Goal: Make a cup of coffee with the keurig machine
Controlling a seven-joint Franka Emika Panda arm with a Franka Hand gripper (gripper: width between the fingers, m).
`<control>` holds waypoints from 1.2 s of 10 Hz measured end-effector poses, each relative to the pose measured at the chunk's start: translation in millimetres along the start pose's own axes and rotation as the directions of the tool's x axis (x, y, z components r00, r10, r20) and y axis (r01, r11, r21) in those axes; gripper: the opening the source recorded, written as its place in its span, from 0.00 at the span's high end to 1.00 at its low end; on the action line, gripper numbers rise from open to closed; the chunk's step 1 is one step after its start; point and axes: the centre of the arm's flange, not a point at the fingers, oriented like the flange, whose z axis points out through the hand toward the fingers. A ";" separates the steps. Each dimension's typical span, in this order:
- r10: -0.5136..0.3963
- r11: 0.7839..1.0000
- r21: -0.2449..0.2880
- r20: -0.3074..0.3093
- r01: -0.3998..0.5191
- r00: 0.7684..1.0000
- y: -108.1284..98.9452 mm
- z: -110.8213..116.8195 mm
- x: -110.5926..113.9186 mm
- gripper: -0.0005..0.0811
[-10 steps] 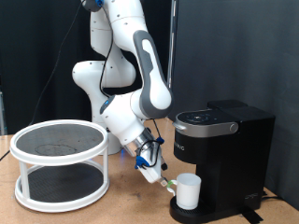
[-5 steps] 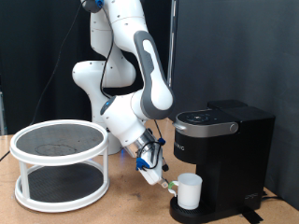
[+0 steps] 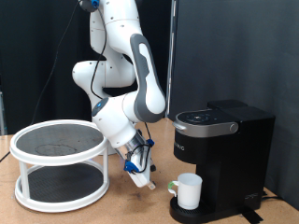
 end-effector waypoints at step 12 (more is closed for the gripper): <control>-0.125 0.973 -0.156 0.277 0.173 0.953 65.3 -105.9 -42.8 0.09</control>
